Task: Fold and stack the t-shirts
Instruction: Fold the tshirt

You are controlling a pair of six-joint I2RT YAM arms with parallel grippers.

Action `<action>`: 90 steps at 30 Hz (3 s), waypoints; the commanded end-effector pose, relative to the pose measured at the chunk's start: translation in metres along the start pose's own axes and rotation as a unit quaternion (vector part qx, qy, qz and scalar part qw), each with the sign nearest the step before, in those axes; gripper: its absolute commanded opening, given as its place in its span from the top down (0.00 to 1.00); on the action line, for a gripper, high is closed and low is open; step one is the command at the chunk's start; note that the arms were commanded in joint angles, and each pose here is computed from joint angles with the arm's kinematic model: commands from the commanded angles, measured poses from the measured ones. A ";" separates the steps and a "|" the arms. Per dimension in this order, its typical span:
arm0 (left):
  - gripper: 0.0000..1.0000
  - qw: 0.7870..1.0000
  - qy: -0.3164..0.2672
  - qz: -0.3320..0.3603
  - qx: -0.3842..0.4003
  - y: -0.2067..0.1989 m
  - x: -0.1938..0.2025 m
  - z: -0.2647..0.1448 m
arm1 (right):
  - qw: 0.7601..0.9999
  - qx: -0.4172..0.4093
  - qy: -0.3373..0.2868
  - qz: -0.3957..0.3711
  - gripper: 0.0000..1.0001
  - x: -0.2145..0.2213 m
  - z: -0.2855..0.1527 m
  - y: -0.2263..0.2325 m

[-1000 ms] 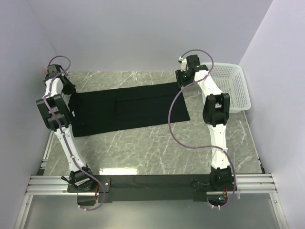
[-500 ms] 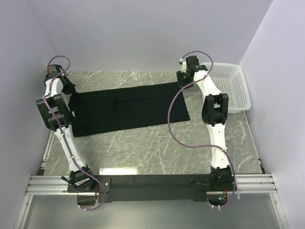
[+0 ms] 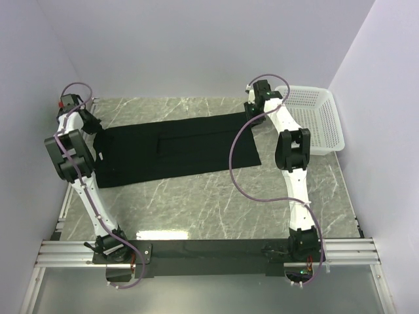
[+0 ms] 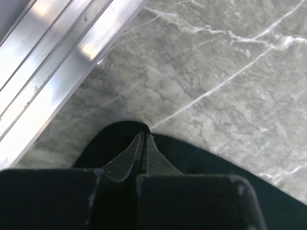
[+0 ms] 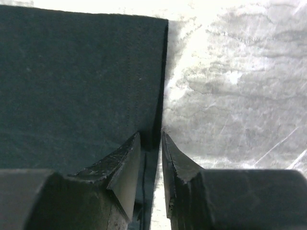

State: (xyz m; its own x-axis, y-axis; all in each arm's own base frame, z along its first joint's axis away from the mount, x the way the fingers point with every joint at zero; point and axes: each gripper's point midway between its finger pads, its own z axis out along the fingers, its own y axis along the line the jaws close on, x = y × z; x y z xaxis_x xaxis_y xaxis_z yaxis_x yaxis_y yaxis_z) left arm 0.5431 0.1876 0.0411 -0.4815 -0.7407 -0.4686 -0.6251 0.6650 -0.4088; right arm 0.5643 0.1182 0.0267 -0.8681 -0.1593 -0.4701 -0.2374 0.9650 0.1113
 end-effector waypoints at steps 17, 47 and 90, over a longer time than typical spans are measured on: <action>0.99 0.992 -0.076 -0.088 -0.048 0.036 -0.053 -0.045 | 1.000 0.023 0.019 -0.002 0.70 0.007 0.004 -0.002; 0.57 0.989 -0.140 0.000 -0.056 0.029 -0.051 -0.165 | 0.989 -0.019 -0.107 -0.096 0.43 -0.049 -0.076 0.020; 0.16 0.973 -0.066 -0.221 -0.024 0.093 0.151 -0.257 | 0.738 -0.132 0.000 -0.662 0.44 0.163 -0.088 0.050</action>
State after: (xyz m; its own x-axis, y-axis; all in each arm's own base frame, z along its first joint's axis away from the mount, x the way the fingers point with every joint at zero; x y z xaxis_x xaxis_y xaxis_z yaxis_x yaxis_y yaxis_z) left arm 0.2572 0.1168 0.1308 -0.0878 -0.9243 -0.3715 -0.7914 0.2913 -0.5375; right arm 0.3673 0.1193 0.0318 0.1940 -0.9212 -0.3373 -0.9620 -0.1115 -0.2491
